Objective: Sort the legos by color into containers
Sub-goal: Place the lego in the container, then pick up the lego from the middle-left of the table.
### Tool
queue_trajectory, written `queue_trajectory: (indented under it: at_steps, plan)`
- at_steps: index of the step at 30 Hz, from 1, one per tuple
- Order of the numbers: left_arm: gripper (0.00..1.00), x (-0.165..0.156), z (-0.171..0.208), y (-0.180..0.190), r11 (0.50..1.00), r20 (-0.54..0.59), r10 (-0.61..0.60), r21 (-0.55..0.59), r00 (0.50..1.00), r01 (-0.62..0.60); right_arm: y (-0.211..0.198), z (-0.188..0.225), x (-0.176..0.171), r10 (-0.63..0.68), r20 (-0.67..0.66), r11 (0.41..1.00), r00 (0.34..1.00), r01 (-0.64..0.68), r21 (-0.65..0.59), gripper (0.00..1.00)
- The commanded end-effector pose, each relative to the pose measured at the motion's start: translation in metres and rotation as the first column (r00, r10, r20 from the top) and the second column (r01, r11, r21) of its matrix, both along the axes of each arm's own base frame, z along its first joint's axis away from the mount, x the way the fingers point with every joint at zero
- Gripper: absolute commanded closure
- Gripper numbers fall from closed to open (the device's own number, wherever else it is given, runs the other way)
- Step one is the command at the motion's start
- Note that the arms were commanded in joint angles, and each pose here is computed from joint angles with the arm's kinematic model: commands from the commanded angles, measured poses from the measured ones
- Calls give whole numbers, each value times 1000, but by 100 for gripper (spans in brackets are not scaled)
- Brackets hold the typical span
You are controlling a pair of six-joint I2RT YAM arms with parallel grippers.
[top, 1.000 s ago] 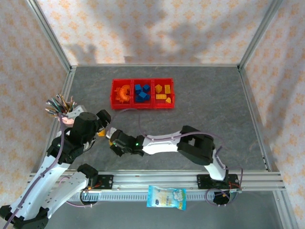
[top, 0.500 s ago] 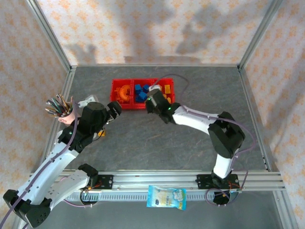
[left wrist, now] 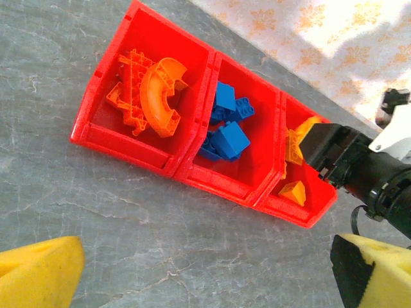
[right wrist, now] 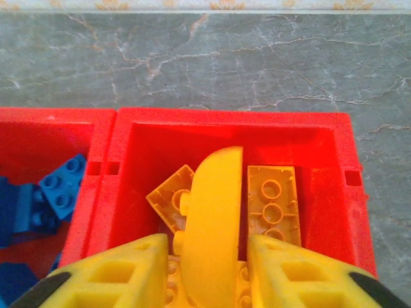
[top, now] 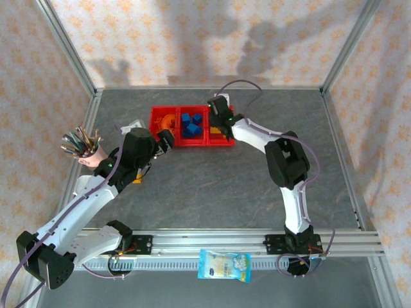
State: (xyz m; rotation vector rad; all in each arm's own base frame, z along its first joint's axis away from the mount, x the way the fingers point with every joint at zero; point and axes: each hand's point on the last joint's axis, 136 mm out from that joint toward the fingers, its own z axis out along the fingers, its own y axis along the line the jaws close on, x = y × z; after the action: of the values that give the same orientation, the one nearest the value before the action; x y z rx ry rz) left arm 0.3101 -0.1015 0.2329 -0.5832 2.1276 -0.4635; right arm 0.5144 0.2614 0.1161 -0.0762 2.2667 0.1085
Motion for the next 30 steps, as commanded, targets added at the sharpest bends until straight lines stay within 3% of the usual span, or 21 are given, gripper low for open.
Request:
queue_trajectory:
  at_steps: [1,7,14,20,24,30]
  plan:
    - [1,6,22,3,1000,60,7,-2,998,-7,-2,25,4,10,27,1000,1000,-9,-15,54]
    - [1,-3,30,13,1000,78,31,2,996,-31,16,47,-22,33,47,999,998,-32,-28,42]
    - [1,-26,37,34,996,88,84,19,993,-86,79,56,-95,242,58,969,969,-244,38,31]
    - [1,-49,37,50,991,72,129,12,989,-130,149,51,-165,489,72,866,869,-494,82,26]
    - [1,-64,35,62,986,57,162,20,985,-164,194,35,-211,652,83,743,754,-656,132,21]
    - [1,-81,32,77,978,44,206,34,978,-208,246,4,-246,780,87,603,620,-781,163,16]
